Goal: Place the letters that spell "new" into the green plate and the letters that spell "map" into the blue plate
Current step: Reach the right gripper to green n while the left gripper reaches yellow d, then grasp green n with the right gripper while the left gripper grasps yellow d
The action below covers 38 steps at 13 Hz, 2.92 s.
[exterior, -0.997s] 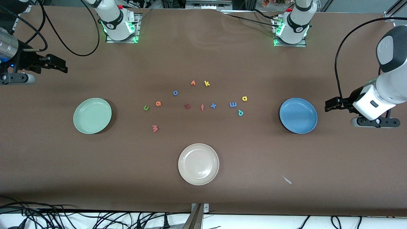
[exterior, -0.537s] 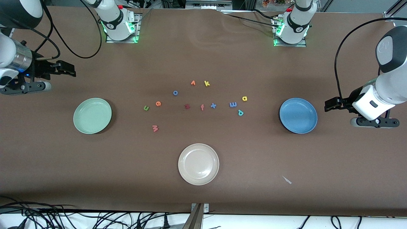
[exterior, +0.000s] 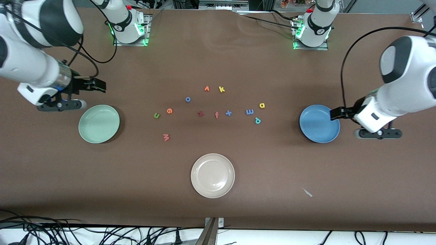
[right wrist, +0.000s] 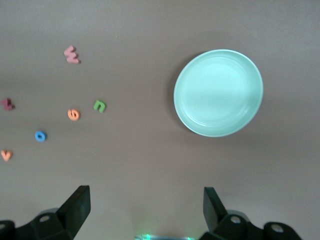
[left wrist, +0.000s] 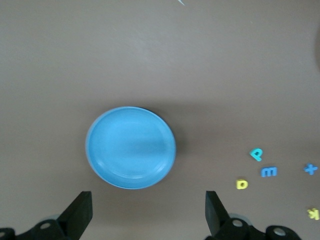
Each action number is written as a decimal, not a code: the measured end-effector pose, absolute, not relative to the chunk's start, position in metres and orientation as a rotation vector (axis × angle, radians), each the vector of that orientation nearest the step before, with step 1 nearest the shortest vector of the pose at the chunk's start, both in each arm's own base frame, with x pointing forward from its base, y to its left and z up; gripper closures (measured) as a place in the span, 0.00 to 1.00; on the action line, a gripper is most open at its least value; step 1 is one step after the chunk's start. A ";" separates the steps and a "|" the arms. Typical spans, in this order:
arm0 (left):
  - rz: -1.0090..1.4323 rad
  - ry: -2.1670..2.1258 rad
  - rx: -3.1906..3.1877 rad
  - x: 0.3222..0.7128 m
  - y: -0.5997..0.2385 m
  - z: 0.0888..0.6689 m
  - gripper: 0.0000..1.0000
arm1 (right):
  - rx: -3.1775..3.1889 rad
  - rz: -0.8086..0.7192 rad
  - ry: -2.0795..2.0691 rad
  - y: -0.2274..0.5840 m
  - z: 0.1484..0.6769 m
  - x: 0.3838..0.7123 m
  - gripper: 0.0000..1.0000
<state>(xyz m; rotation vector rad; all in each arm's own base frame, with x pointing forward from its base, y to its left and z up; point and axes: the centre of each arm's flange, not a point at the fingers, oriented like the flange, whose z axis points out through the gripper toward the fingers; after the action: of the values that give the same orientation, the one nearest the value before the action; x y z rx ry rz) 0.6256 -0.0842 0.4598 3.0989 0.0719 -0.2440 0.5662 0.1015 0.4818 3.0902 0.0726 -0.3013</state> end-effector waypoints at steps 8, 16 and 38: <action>-0.296 0.410 3.041 0.578 -0.217 0.324 0.00 | 3.098 -0.154 -0.193 0.157 0.382 0.542 0.00; -0.290 0.543 3.026 0.499 -0.280 0.236 0.10 | 3.093 -0.072 -0.558 0.212 0.279 0.524 0.00; -0.294 0.477 3.084 0.457 -0.289 0.169 0.33 | 3.105 -0.097 -0.561 0.216 0.174 0.501 0.47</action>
<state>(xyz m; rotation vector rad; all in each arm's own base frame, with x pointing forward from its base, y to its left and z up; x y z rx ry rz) 0.4571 -0.2890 0.1686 3.0837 0.4768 -0.2942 0.5015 0.2162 0.1739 3.1047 -0.5613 -0.0971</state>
